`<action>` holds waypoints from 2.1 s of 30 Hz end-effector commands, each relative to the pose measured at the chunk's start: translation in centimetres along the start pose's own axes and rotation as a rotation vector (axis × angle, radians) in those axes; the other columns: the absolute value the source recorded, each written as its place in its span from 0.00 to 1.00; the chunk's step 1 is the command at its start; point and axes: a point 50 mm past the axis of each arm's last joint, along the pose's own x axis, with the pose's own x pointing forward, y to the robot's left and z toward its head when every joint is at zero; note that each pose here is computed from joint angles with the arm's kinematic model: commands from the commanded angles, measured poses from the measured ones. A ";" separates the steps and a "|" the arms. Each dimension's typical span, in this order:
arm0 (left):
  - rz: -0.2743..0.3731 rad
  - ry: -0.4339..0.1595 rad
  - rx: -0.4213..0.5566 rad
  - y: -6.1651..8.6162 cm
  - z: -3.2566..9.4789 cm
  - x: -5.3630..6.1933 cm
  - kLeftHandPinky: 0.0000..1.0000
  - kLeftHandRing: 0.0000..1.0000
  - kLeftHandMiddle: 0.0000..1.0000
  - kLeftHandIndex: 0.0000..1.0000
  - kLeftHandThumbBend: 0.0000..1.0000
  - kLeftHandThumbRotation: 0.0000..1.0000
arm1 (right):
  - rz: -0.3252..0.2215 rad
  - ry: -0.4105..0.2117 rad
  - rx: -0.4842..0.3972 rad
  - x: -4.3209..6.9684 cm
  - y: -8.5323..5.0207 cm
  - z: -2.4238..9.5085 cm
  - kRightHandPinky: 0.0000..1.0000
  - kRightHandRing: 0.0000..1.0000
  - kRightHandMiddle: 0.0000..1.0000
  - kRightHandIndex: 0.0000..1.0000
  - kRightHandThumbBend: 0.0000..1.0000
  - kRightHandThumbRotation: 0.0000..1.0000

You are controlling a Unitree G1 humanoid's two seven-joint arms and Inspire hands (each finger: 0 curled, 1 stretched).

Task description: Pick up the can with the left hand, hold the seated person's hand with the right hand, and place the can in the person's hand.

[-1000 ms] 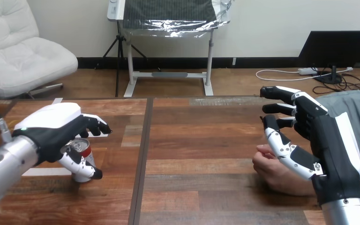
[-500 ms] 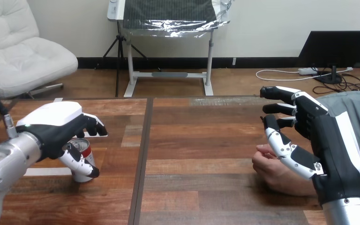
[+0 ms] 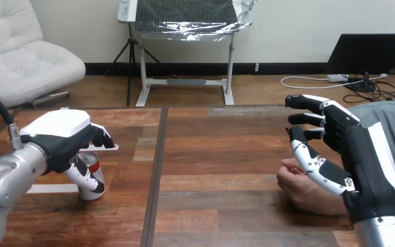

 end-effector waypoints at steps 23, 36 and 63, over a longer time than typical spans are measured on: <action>0.162 0.013 0.096 2.6 -0.1 -0.1 0.69 0.74 0.77 0.75 0.76 0.13 | -0.021 -0.140 -0.026 1.6 -0.8 2.5 0.57 0.70 0.76 0.69 0.27 0.00; 0.144 0.031 0.100 2.4 -0.2 0.2 0.69 0.74 0.77 0.75 0.77 0.14 | -0.017 -0.142 -0.025 1.7 -0.8 2.5 0.56 0.70 0.75 0.69 0.27 0.00; 0.099 0.062 0.039 1.6 -1.0 1.5 0.70 0.77 0.80 0.77 0.79 0.11 | -0.007 -0.139 -0.037 1.7 -0.9 2.4 0.57 0.71 0.74 0.67 0.27 0.00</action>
